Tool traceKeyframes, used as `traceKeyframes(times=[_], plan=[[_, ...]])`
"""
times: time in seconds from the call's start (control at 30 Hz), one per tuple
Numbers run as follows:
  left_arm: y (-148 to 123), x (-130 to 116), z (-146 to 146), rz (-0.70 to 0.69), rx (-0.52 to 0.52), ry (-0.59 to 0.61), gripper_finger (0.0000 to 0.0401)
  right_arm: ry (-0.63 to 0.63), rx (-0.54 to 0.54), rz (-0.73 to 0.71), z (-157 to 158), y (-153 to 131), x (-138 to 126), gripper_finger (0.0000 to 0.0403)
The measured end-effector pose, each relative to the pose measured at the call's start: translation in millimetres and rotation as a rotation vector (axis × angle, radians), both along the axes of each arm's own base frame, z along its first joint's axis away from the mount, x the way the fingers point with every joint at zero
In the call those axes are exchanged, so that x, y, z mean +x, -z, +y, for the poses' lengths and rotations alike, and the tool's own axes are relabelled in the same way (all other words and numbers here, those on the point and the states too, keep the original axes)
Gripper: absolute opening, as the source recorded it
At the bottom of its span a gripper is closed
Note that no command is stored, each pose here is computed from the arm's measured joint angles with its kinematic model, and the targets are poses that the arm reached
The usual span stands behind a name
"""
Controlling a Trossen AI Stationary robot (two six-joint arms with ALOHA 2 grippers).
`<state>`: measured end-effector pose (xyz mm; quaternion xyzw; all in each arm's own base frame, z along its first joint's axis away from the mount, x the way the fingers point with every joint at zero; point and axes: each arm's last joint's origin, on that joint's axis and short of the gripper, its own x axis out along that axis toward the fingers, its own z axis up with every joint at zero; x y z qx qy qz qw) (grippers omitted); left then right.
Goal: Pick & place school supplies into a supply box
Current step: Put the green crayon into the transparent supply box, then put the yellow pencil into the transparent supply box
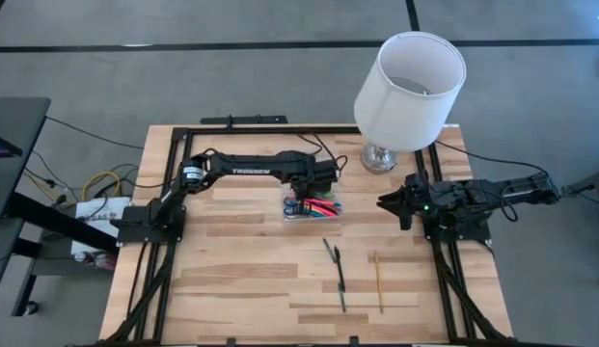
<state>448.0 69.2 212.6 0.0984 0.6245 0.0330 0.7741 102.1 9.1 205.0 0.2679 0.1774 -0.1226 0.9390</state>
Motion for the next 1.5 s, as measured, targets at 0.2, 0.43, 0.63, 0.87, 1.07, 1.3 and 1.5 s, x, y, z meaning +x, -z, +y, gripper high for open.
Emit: traceKeyframes(times=[0.2, 0.43, 0.63, 0.87, 1.07, 1.3, 1.5], plan=[[0.0, -0.7, 4.8, -0.013, -0.055, -0.035, 0.0091, 0.033, 0.063, 0.047, 1.1, 5.0, 5.8, 0.0118], [-0.1, -1.6, 3.7, -0.011, -0.079, -0.062, 0.0115, 0.057, 0.124, 0.068, 3.4, 8.1, 12.7, 0.0118], [-13.0, -3.3, -1.7, -0.069, -0.245, -0.024, 0.0106, 0.000, 0.126, 0.064, 12.0, 8.3, 19.4, 0.0118], [-45.4, -4.5, -6.8, -0.233, -0.380, 0.056, 0.0096, -0.033, 0.142, 0.107, 22.2, 14.5, 28.0, 0.0118], [-55.0, -7.8, -8.6, -0.260, -0.413, 0.094, 0.0095, -0.035, 0.213, 0.165, 32.3, 22.3, 31.7, 0.0118], [-58.9, -11.2, -12.0, -0.262, -0.502, 0.161, 0.0095, -0.056, 0.267, 0.158, 48.3, 25.7, 36.7, 0.0118], [-67.5, -8.7, -12.3, -0.335, -0.494, 0.212, 0.0095, -0.046, 0.279, 0.144, 59.7, 29.6, 40.9, 0.0118]])
